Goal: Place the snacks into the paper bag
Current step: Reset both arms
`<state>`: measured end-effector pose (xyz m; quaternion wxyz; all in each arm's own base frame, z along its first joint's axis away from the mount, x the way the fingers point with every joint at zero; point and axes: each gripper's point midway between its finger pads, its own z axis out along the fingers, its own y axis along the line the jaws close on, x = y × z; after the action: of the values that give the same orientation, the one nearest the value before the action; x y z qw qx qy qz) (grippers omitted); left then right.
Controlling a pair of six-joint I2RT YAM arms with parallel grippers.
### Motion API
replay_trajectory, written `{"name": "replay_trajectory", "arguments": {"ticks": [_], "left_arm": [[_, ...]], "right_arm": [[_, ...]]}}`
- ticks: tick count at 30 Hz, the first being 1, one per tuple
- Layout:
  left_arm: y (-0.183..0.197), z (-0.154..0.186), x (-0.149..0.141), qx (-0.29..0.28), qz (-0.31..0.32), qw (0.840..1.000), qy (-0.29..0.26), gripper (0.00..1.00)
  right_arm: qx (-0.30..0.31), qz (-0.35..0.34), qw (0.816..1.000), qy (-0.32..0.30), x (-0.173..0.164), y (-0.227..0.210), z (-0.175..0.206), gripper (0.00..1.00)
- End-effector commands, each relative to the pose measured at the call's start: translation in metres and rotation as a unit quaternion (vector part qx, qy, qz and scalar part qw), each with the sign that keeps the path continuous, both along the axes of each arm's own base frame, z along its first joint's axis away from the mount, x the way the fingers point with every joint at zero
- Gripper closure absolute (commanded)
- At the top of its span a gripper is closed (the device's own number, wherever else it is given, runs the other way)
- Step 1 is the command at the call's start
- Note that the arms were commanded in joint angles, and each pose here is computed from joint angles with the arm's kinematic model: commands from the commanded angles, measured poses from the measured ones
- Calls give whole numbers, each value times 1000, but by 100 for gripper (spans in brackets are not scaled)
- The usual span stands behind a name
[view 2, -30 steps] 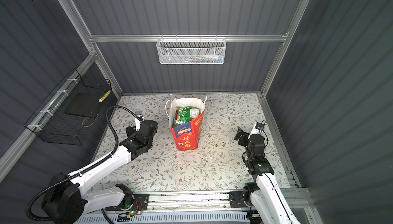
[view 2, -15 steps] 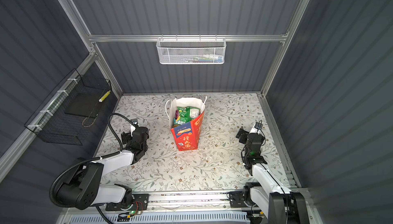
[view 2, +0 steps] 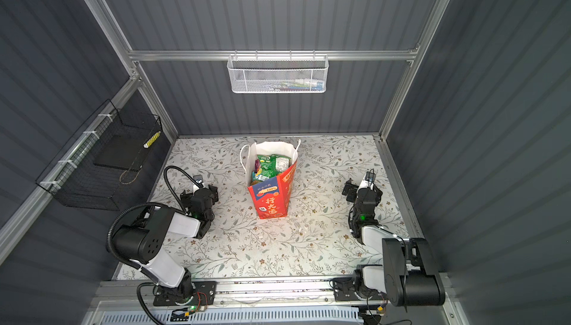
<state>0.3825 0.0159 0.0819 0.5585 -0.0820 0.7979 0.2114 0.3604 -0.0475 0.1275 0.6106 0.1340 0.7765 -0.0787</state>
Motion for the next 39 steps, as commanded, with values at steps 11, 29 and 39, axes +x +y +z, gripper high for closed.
{"name": "replay_trajectory", "arguments": {"ticks": [11,29,39], "left_arm": [[4,-14,24,-76,-52,996,14,0],[6,-12,26,-76,-54,996,6,0],[6,-12,26,-76,-54,996,6,0]], "right_arm": [[-16,21,1000,-7,19,3,-1,1],[13,125,992,2,28,23,-9,1],[6,126,992,0,26,26,-8,1]]}}
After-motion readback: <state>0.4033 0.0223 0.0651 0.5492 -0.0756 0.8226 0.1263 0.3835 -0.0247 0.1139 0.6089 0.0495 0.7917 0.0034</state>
